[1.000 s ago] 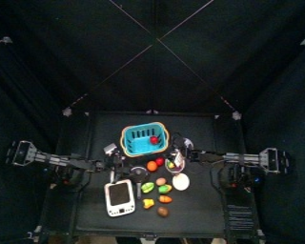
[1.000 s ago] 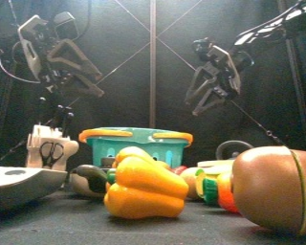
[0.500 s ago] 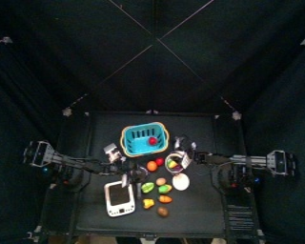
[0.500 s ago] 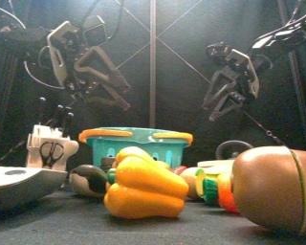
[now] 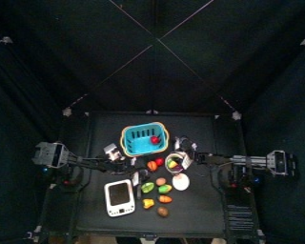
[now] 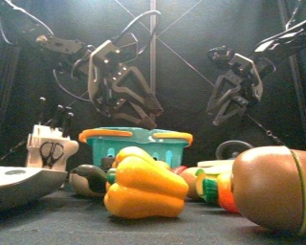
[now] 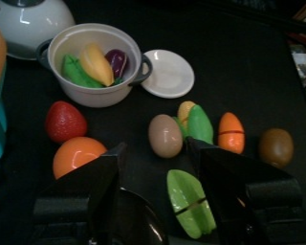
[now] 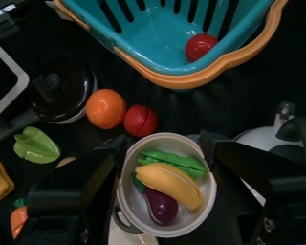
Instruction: Grab orange
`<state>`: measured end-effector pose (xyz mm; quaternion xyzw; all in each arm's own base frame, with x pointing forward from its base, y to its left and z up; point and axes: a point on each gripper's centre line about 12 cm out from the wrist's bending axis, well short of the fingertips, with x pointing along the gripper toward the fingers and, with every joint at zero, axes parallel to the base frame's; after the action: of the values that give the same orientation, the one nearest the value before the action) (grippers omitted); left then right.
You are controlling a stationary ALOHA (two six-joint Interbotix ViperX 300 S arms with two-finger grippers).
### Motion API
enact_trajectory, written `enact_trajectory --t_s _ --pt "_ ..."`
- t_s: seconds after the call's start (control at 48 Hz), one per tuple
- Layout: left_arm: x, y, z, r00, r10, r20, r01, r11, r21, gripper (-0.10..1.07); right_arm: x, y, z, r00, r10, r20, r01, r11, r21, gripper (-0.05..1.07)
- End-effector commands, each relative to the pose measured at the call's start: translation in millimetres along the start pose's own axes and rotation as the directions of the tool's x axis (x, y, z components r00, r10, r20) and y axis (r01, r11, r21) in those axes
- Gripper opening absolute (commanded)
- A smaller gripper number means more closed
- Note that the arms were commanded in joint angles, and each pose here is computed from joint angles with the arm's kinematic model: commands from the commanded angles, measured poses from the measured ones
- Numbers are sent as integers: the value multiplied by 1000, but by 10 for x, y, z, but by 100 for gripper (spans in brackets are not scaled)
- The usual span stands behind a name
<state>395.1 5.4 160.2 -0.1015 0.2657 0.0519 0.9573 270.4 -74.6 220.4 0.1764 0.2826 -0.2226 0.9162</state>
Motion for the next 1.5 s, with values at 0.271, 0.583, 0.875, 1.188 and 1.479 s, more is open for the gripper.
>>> enact_trajectory --t_s 0.271,0.583,0.875,1.188,1.479 --pt "190 88 83 999 11 -46 -8 997 76 87 -37 16 50 1000 11 21 -11 1000 -2 93" --pt "217 92 98 998 -7 -70 31 937 349 87 -12 8 16 1000 6 8 -6 1000 1 93" --pt "276 192 30 976 72 -205 48 848 528 89 -7 7 -1 1000 8 2 -8 1000 14 93" --pt "422 280 62 935 177 -307 42 805 592 89 16 6 -26 1000 5 -11 -4 1000 17 93" --pt "426 287 46 932 181 -315 43 806 590 95 46 1 -46 1000 1 -22 -1 1000 22 93"
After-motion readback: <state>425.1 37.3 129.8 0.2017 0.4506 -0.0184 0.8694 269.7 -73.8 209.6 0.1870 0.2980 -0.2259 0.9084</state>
